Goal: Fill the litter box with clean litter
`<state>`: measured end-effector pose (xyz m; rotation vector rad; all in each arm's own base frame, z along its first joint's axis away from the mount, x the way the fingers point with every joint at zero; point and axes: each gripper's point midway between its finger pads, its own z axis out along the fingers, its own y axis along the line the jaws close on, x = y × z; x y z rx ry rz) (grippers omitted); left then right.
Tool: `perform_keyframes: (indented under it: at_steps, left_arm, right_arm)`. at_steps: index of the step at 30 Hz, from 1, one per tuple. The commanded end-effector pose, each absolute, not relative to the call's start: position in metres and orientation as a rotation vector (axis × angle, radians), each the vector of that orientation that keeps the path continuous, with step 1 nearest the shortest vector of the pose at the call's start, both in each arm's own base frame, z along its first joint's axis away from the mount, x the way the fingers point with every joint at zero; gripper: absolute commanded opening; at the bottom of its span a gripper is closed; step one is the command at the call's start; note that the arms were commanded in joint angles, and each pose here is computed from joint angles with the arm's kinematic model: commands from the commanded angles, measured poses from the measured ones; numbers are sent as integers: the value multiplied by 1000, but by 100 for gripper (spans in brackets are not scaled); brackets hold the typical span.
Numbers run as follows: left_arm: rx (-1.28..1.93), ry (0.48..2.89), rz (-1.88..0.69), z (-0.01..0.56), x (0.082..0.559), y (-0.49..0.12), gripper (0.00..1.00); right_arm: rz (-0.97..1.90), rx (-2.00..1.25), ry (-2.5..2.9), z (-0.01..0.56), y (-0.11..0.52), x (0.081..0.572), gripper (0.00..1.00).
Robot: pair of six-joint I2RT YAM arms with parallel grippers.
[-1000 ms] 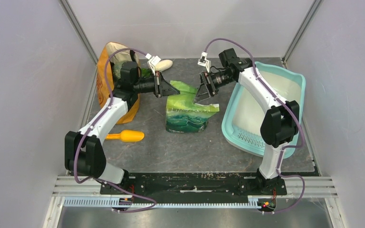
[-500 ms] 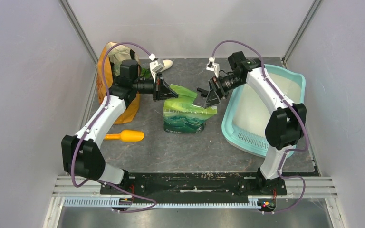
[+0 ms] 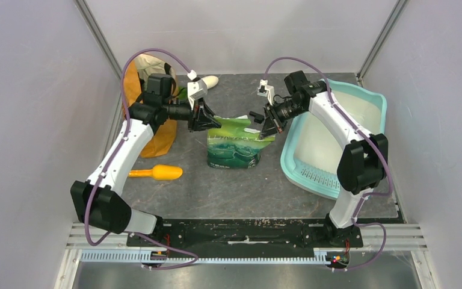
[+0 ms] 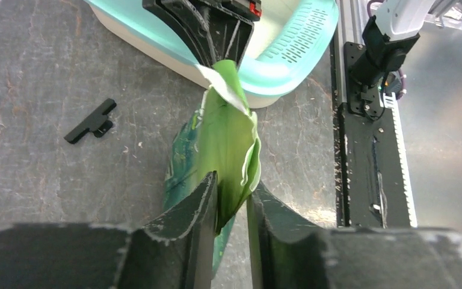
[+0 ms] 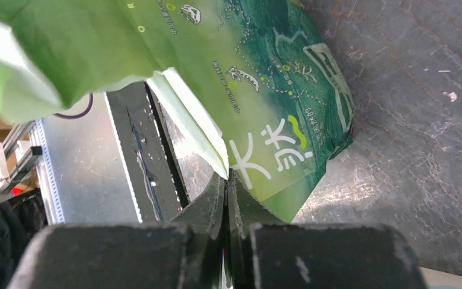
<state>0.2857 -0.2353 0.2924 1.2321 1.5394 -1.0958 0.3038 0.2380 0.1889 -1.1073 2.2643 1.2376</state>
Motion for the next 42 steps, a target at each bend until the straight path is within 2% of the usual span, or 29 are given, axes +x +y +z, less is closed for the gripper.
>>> perform_keyframes:
  at_steps: [1, 8, 11, 14, 16, 17, 20, 23, 27, 31, 41, 42]
  left_arm:
    - [1381, 1540, -1029, 291, 259, -233, 35]
    - [1462, 1594, -820, 282, 283, -245, 58]
    - [1483, 1584, -736, 287, 297, -249, 63]
    - [1506, 1572, -652, 290, 309, -252, 64]
    - [1525, 1561, -619, 289, 313, -254, 59]
    - [1549, 1554, -610, 288, 312, -255, 54]
    - [1649, 1496, -612, 286, 300, -256, 21]
    - [1754, 1328, -670, 297, 271, -255, 3]
    - [1785, 1125, -667, 309, 242, -253, 2]
    - [1808, 1051, -670, 310, 225, -249, 2]
    - [2072, 1035, -655, 238, 202, -231, 2]
    - [2079, 1032, -641, 234, 203, -230, 2]
  right_arm:
    - [1097, -1132, 2108, 215, 240, 316, 0]
    - [1004, -1194, 2014, 217, 244, 312, 0]
    - [970, -1217, 1987, 217, 243, 311, 0]
    - [939, -1225, 1972, 217, 241, 311, 0]
    - [920, -1229, 1960, 217, 241, 312, 0]
    - [911, -1231, 1951, 218, 241, 311, 0]
    - [876, -1228, 1947, 218, 238, 314, 0]
    - [836, -1205, 1979, 213, 234, 318, 0]
    - [758, -1132, 2015, 207, 227, 327, 0]
    - [680, -1050, 2030, 206, 222, 339, 0]
    - [728, -948, 2116, 204, 222, 333, 0]
    - [743, -959, 2120, 205, 222, 329, 7]
